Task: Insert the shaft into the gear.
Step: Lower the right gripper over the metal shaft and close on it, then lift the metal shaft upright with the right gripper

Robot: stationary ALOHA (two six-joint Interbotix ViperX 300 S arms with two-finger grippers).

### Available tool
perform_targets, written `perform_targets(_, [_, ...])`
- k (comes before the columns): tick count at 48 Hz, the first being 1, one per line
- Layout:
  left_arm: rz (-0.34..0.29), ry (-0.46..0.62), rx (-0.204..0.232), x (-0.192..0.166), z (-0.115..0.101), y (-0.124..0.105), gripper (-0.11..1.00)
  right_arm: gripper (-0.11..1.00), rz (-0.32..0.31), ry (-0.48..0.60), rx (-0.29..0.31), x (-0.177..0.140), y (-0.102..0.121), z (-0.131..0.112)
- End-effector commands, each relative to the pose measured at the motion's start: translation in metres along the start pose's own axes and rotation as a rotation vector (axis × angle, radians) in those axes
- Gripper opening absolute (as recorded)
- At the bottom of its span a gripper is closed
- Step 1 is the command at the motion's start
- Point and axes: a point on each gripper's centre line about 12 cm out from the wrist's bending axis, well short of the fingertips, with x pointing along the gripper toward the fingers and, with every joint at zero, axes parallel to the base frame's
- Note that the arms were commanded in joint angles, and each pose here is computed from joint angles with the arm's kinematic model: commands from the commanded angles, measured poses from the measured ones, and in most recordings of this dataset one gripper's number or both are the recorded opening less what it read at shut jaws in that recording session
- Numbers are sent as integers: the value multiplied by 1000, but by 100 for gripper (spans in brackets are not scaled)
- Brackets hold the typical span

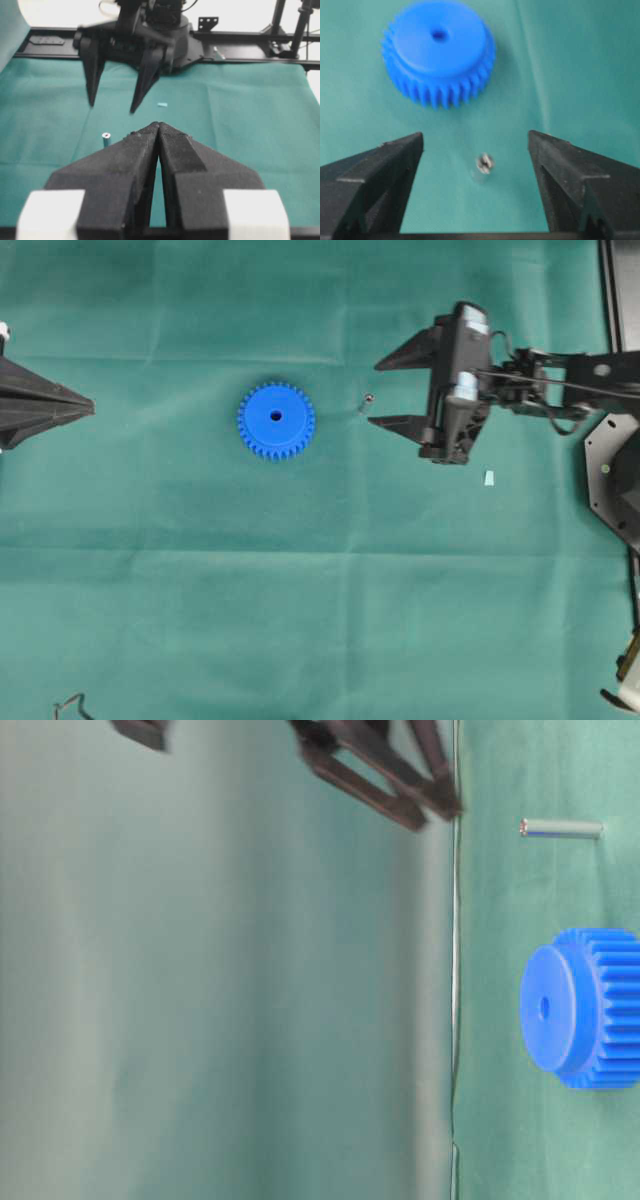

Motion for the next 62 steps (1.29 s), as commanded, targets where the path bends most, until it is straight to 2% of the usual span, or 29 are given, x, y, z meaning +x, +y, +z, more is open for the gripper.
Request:
perform_targets(1, [2, -20, 0, 3, 9, 0, 0, 84, -15, -7, 17, 9, -5, 1])
perform_targets(15, [2, -12, -1, 3, 8, 0, 0, 85, -29, 19, 29, 28, -10, -15])
perform_targets(33, [2, -9, -1, 3, 8, 1, 0, 82, -30, 18, 30, 32, -11, -16])
perform_targets(37, [2, -9, -1, 3, 8, 1, 0, 72, -30, 22, 30, 32, -11, -16])
perform_targets(45, [2, -11, -1, 3, 8, 1, 0, 31, -30, 32, 29, 32, -10, -17])
perform_targets(48, [2, -11, -1, 3, 8, 1, 0, 19, -31, 31, 30, 32, -11, -17])
perform_targets(62, [2, -11, -1, 3, 8, 1, 0, 17, -29, 30, 31, 32, -10, -16])
